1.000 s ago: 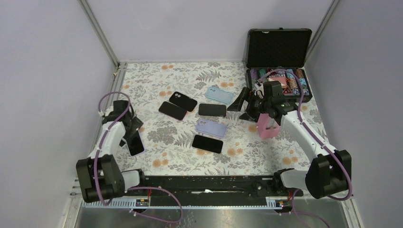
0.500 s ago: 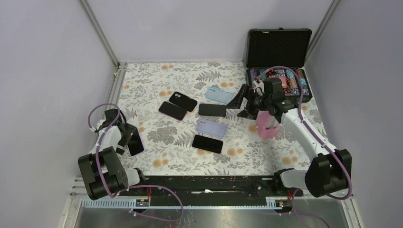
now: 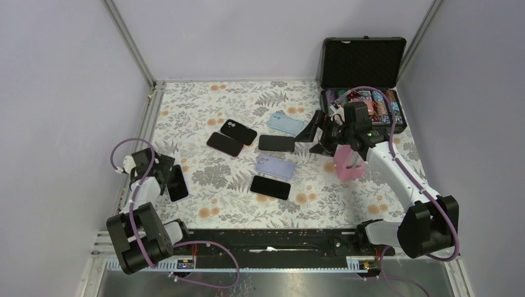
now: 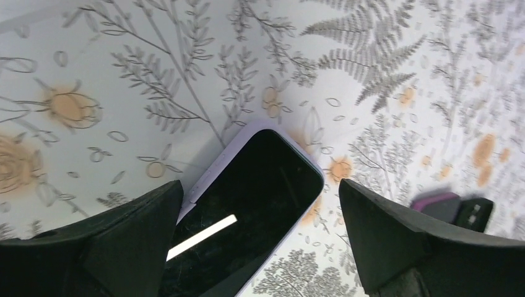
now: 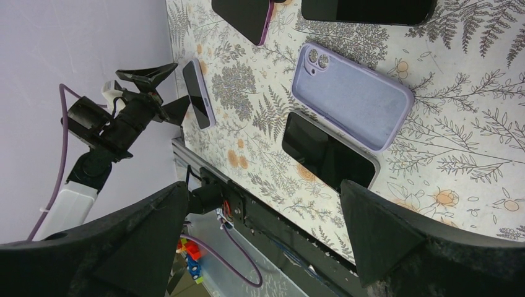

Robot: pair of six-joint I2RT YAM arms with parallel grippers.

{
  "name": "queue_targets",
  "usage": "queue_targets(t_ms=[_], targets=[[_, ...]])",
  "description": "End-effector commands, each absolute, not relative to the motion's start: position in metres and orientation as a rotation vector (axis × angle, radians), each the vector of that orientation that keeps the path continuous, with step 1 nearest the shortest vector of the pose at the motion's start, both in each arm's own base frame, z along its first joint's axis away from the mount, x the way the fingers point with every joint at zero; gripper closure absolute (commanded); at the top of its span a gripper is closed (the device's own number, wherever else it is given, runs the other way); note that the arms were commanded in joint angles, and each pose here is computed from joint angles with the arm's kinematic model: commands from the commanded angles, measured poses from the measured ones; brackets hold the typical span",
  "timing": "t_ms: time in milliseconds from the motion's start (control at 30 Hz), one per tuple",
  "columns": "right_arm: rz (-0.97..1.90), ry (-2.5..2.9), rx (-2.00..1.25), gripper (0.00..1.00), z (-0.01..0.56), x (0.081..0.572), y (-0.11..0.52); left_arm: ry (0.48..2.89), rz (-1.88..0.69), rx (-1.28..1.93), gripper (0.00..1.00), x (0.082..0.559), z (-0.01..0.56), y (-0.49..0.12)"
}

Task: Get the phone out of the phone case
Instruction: Move the phone to the center of the board, then pick up the phone at the center of the board.

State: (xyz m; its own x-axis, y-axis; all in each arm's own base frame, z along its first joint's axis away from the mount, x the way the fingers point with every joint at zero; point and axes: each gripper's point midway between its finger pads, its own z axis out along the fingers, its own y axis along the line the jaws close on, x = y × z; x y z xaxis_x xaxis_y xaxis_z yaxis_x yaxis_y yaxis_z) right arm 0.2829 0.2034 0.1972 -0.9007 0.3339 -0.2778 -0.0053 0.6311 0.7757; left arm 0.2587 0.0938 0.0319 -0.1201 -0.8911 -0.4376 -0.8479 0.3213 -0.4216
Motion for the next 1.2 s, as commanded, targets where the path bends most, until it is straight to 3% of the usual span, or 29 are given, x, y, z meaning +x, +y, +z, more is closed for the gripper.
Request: queue_targets(t_ms=[0, 167, 467, 1000, 1067, 1167], targets=[[1.194, 2.416, 0.22, 0.0, 0.215, 0.28, 0.206, 1.961, -0.373, -1.481, 0.02, 0.272, 0.03, 0.059], [1.181, 2.421, 0.23, 0.0, 0.212, 0.282, 0.205, 2.067, -0.396, -1.483, 0.02, 0.26, 0.02, 0.045], [1.234, 2.407, 0.272, 0.0, 0.204, 0.28, 0.208, 2.414, -0.154, -1.358, 0.01, 0.238, 0.001, 0.026], [1.238, 2.389, 0.294, 0.01, 0.204, 0.277, 0.207, 2.67, 0.183, -1.1, 0.01, 0.229, -0.005, 0.014], [1.239, 2.384, 0.293, 0.02, 0.206, 0.277, 0.207, 2.709, 0.24, -1.11, 0.02, 0.223, -0.01, 0.017], [1.236, 2.378, 0.291, 0.02, 0.208, 0.276, 0.206, 2.721, 0.283, -1.125, 0.11, 0.219, -0.012, 0.02]])
